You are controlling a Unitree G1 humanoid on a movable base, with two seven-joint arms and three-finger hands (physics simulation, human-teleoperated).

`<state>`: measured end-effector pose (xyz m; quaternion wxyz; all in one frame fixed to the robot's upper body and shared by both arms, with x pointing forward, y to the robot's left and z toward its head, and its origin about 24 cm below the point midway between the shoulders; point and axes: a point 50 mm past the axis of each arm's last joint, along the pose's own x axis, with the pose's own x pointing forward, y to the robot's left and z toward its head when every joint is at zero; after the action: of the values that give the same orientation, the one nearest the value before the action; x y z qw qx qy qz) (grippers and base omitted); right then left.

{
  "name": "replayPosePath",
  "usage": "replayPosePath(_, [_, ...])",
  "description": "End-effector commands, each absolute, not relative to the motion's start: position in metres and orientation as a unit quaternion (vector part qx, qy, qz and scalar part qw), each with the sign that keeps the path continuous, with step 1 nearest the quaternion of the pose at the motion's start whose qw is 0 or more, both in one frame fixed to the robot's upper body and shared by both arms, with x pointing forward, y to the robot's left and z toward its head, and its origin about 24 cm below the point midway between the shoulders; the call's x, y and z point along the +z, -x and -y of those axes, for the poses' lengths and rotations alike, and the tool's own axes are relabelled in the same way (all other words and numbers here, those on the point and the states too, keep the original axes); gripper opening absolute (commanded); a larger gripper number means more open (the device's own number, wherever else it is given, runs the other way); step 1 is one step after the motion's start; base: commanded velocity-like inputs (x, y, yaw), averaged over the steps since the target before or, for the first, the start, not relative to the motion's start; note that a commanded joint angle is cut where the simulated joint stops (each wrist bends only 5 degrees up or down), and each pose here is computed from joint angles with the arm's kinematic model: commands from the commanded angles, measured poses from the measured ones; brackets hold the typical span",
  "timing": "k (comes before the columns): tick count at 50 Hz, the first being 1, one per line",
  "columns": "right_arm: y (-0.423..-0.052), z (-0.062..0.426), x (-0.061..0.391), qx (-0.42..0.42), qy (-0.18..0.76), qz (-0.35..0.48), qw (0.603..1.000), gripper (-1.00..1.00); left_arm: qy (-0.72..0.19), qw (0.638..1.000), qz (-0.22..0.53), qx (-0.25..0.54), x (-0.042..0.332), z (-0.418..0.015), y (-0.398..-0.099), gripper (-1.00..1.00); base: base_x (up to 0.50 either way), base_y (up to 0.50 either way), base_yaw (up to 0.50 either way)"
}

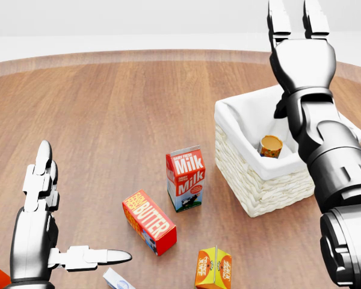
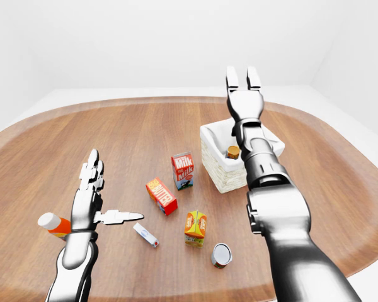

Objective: Pick up the alphabet soup and the tomato sauce, and put them in the basket.

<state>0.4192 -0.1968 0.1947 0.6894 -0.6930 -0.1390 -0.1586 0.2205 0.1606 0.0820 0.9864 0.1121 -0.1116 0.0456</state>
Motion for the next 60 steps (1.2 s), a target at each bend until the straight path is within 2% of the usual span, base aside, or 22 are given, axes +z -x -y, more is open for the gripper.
replayPosePath(1, [-0.419, 0.202, 0.200, -0.186, 0.642, 0.136, 0.731, 1.00, -0.109, 0.987, 0.112, 0.047, 0.082, -0.161, -0.220, 1.00, 0.00, 0.00, 0.00])
replayPosePath(6, [-0.417, 0.205, 0.194, -0.199, 0.599, 0.125, 0.765, 1.00, -0.109, 0.987, 0.112, 0.047, 0.082, -0.161, -0.220, 1.00, 0.00, 0.00, 0.00])
replayPosePath(32, [-0.406, 0.202, 0.203, -0.237, 0.513, 0.185, 0.804, 1.00, -0.108, 0.987, 0.106, 0.047, 0.079, -0.161, -0.221, 1.00, 0.00, 0.00, 0.00])
replayPosePath(60, [-0.367, 0.198, 0.195, -0.194, 0.436, 0.232, 0.848, 1.00, -0.108, 0.987, 0.111, 0.047, 0.082, -0.162, -0.221, 1.00, 0.00, 0.00, 0.00])
